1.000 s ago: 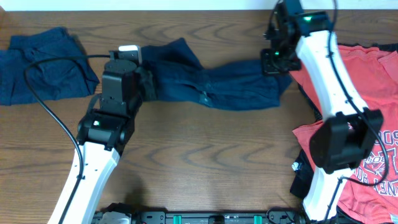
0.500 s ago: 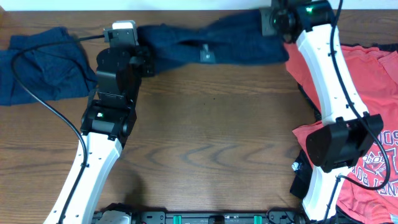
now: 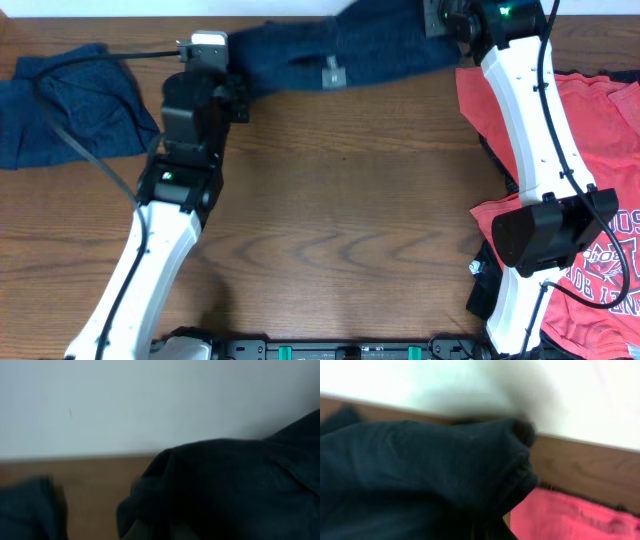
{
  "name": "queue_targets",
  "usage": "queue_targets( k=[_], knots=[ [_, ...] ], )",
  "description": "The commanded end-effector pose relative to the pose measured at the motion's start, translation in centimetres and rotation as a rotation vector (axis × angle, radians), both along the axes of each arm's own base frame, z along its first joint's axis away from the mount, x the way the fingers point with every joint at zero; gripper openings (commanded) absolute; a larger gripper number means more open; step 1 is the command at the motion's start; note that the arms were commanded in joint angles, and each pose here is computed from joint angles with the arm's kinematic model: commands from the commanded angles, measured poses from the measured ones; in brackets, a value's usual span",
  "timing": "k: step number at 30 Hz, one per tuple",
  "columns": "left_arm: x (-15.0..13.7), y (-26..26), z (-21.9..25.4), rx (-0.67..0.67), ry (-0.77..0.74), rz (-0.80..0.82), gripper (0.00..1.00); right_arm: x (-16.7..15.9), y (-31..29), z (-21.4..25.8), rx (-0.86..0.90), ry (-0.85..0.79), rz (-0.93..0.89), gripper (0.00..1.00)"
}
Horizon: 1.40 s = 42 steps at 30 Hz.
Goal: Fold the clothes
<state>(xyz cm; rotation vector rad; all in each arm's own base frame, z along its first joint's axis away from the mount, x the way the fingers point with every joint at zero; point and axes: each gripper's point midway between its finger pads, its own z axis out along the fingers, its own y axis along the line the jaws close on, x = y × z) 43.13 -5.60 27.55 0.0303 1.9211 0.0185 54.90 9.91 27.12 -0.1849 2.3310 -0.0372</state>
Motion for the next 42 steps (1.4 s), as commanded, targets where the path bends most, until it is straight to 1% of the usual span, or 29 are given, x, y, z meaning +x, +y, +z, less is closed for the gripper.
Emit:
queue_targets(
  k=[1, 4, 6, 9, 12, 16, 17, 18, 19, 20, 24, 25, 26, 27, 28, 29, 30, 32, 36, 37, 39, 40, 41, 42],
  knots=[
    [0.7, 0.0, -2.4, -0.059, 0.082, 0.025, 0.06, -1.2, -0.1, 0.0, 0.014, 0.043, 0.015, 0.01],
    [0.5, -1.4, -4.8, -0.126, 0.166, -0.017, 0.06, -3.1, -0.4, -2.3, 0.032, 0.161, -0.022, 0.01],
    [-0.1, -2.5, -5.9, -0.182, 0.224, -0.046, 0.06, -5.0, -0.4, -4.2, 0.045, 0.264, -0.035, 0.01],
    [-1.3, -4.1, -6.9, -0.232, 0.292, -0.094, 0.06, -7.3, -0.1, -6.1, 0.066, 0.382, -0.061, 0.01],
    [-3.1, -6.1, -7.9, -0.266, 0.372, -0.155, 0.06, -9.8, 0.7, -7.5, 0.091, 0.495, -0.071, 0.01],
    [-5.6, -8.0, -9.4, -0.286, 0.487, -0.200, 0.06, -13.3, 3.0, -8.5, 0.130, 0.641, -0.011, 0.01],
    [-6.3, -8.6, -9.8, -0.288, 0.518, -0.222, 0.08, -14.1, 3.5, -8.7, 0.127, 0.668, 0.002, 0.01],
    [-6.9, -9.2, -10.1, -0.290, 0.541, -0.242, 0.15, -14.6, 3.9, -8.8, 0.119, 0.683, 0.011, 0.01],
    [-7.4, -9.7, -10.3, -0.291, 0.561, -0.259, 0.29, -15.0, 4.3, -8.8, 0.111, 0.695, 0.021, 0.01],
    [-8.1, -10.3, -10.7, -0.291, 0.590, -0.280, 0.38, -15.7, 5.0, -8.9, 0.101, 0.712, 0.037, 0.01],
    [-9.6, -11.5, -11.3, -0.283, 0.643, -0.321, 0.41, -17.5, 6.5, -9.0, 0.074, 0.756, 0.067, 0.01],
    [-9.8, -11.7, -11.4, -0.280, 0.649, -0.326, 0.41, -17.8, 6.7, -9.0, 0.070, 0.766, 0.065, 0.04],
    [-10.0, -11.9, -11.4, -0.277, 0.655, -0.332, 0.43, -18.3, 6.9, -9.0, 0.067, 0.781, 0.059, 0.09],
    [-10.1, -12.0, -11.5, -0.275, 0.656, -0.335, 0.44, -18.6, 6.9, -9.0, 0.063, 0.790, 0.055, 0.12],
    [-10.2, -12.2, -11.5, -0.274, 0.657, -0.339, 0.44, -18.9, 6.9, -9.1, 0.056, 0.800, 0.046, 0.21],
    [-10.2, -12.2, -11.5, -0.274, 0.657, -0.341, 0.44, -19.0, 6.7, -9.1, 0.048, 0.806, 0.031, 0.56],
    [-10.2, -12.2, -11.4, -0.274, 0.657, -0.341, 0.44, -19.2, 6.2, -9.1, 0.033, 0.810, 0.007, 0.82],
    [-10.2, -12.2, -11.5, -0.274, 0.657, -0.341, 0.44, -19.2, 5.1, -9.2, -0.003, 0.807, -0.047, 0.99],
    [-10.4, -12.2, -11.6, -0.278, 0.667, -0.334, 0.45, -19.1, 3.6, -9.1, -0.032, 0.808, -0.114, 0.99],
    [-10.5, -12.1, -11.7, -0.284, 0.676, -0.326, 0.43, -19.0, 3.3, -9.1, -0.030, 0.807, -0.120, 0.96],
    [-11.1, -12.0, -12.1, -0.304, 0.713, -0.301, 0.24, -18.6, 2.8, -9.1, -0.020, 0.798, -0.133, 0.75],
    [-11.6, -12.0, -12.5, -0.308, 0.741, -0.298, 0.07, -18.3, 2.5, -9.1, -0.015, 0.793, -0.139, 0.45],
    [-12.1, -12.0, -12.8, -0.311, 0.768, -0.298, 0.06, -18.0, 2.2, -9.1, -0.007, 0.785, -0.148, 0.19],
    [-12.7, -12.1, -13.1, -0.312, 0.794, -0.302, 0.06, -17.7, 1.8, -9.0, 0.000, 0.778, -0.157, 0.11]
  ],
)
